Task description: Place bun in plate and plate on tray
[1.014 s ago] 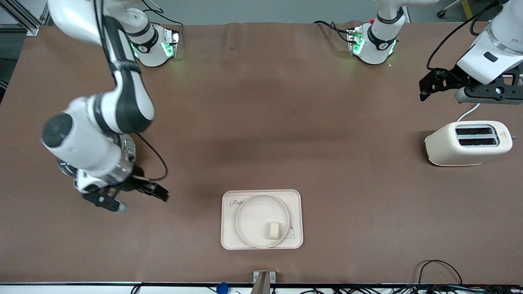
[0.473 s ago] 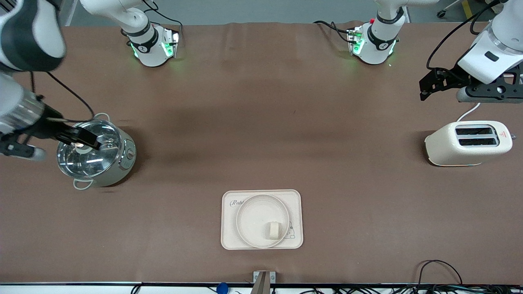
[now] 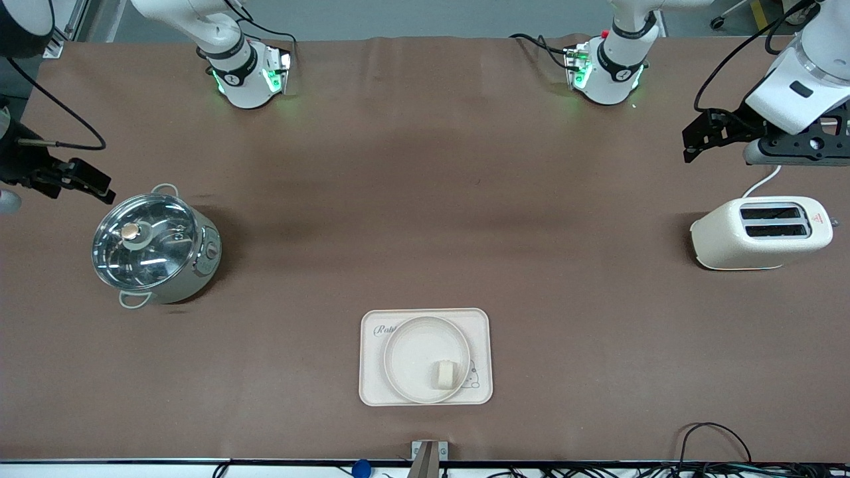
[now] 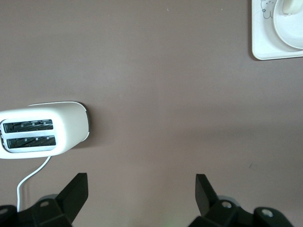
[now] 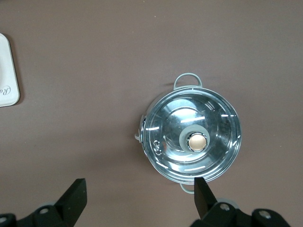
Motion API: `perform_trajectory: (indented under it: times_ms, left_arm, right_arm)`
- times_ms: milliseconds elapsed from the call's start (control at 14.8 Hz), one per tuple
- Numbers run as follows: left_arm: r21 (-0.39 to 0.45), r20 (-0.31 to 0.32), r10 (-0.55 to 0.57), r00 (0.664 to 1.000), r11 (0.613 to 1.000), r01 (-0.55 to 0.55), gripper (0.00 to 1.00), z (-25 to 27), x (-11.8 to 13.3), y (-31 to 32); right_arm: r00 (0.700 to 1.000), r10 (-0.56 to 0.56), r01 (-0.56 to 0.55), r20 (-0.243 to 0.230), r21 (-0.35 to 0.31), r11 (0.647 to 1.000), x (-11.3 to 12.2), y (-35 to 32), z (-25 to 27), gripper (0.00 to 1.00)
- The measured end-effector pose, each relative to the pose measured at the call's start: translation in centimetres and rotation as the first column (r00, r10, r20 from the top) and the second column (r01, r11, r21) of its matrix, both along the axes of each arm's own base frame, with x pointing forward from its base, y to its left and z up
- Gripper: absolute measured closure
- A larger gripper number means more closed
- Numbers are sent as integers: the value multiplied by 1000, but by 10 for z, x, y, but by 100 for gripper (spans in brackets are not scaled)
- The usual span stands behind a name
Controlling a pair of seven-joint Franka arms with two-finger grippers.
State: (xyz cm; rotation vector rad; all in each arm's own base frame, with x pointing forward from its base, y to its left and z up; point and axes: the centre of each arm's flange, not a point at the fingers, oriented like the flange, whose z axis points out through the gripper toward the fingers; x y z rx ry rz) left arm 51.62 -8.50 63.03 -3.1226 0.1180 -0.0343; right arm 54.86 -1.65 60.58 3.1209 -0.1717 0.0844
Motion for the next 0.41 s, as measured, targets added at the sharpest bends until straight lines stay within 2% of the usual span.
perform_trajectory:
  times_ms: [405]
  left_arm:
    - [-2,9,2,1000,1000,-2,0,4,0,1]
  right_arm:
    - [999,7,-7,-41,-3,1000,-26,-48,18,0]
